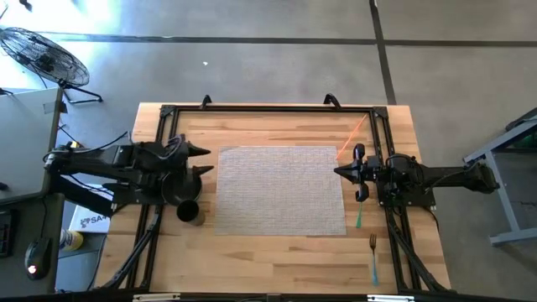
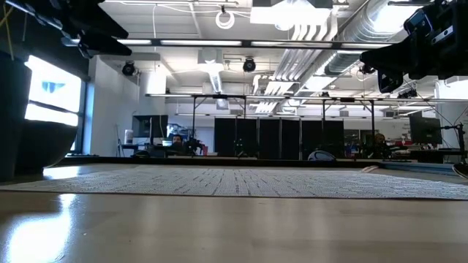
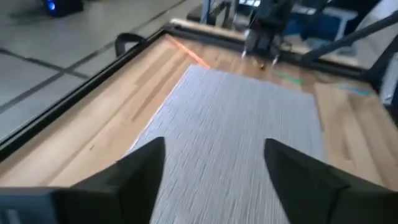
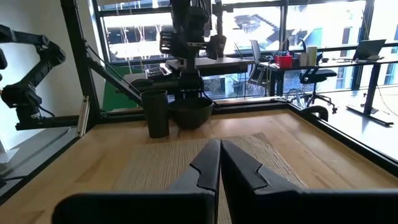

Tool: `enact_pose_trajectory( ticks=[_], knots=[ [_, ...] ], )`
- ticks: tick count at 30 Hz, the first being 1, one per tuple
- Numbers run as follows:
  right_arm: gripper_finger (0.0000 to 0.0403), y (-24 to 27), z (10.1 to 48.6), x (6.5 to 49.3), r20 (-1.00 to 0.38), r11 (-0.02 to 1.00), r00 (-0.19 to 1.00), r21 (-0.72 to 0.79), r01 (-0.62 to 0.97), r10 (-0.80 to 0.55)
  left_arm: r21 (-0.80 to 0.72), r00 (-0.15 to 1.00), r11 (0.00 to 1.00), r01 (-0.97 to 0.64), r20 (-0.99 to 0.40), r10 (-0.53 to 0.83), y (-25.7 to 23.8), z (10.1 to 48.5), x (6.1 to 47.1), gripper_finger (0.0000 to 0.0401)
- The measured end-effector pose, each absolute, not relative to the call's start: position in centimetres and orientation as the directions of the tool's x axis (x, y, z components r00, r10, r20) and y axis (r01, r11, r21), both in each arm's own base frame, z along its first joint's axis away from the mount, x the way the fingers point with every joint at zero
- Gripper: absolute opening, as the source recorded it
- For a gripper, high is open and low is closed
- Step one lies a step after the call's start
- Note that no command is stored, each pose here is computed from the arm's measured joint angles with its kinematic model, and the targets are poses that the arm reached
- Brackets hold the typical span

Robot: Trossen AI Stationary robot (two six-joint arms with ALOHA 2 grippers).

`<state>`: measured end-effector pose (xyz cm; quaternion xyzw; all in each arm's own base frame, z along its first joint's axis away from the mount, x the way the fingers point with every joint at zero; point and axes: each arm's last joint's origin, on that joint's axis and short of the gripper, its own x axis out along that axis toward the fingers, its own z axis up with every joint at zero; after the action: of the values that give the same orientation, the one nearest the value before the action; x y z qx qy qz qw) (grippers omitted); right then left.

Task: Pick & Place Utensil
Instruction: Put the black cup on the top right of the gray mat

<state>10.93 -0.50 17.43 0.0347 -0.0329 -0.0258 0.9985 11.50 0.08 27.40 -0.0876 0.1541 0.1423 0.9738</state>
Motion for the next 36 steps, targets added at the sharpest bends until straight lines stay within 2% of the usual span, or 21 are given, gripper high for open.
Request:
enact_pose_trajectory(
  ticks=[3,7,11,17,25,28,31,36],
  knots=[
    [0.0005,-0.5,17.4,10.9,0.063,0.996,0.997,0.071,0.050,-0.054,-0.122,0.881,0.942,-0.313,-0.407,0.240,0.0,28.6,12.2,0.0322],
    [0.0005,-0.5,17.4,10.9,0.064,0.996,0.996,0.071,0.050,-0.054,-0.222,0.865,0.949,-0.224,-0.494,0.088,-0.6,30.1,13.6,0.0344],
    [0.0003,-0.5,17.4,10.9,0.063,0.996,0.997,0.071,0.050,-0.054,-0.332,0.849,0.924,-0.191,-0.528,-0.015,-1.7,31.6,14.9,0.0340],
    [0.0005,-0.5,17.4,10.9,0.064,0.996,0.996,0.071,0.049,-0.054,-0.419,0.734,0.877,-0.235,-0.668,-0.122,-4.5,32.4,15.6,0.0320],
    [0.0001,-0.5,17.4,10.9,0.063,0.996,0.997,0.071,0.050,-0.054,-0.522,0.672,0.845,-0.116,-0.667,-0.321,-10.5,35.1,17.0,0.0309],
    [0.0002,-0.5,17.4,10.9,0.064,0.996,0.996,0.071,0.050,-0.054,-0.569,0.587,0.811,-0.136,-0.706,-0.397,-12.7,35.5,17.4,0.0309],
    [0.0005,-0.5,17.4,10.9,0.063,0.996,0.997,0.071,0.050,-0.054,-0.558,0.454,0.810,-0.180,-0.778,-0.435,-14.8,35.1,17.6,0.0309],
    [0.0006,-0.5,17.4,10.9,0.062,0.996,0.997,0.071,0.050,-0.054,-0.412,0.225,0.830,-0.375,-0.909,-0.350,-17.4,33.0,17.4,0.0309]
  ],
)
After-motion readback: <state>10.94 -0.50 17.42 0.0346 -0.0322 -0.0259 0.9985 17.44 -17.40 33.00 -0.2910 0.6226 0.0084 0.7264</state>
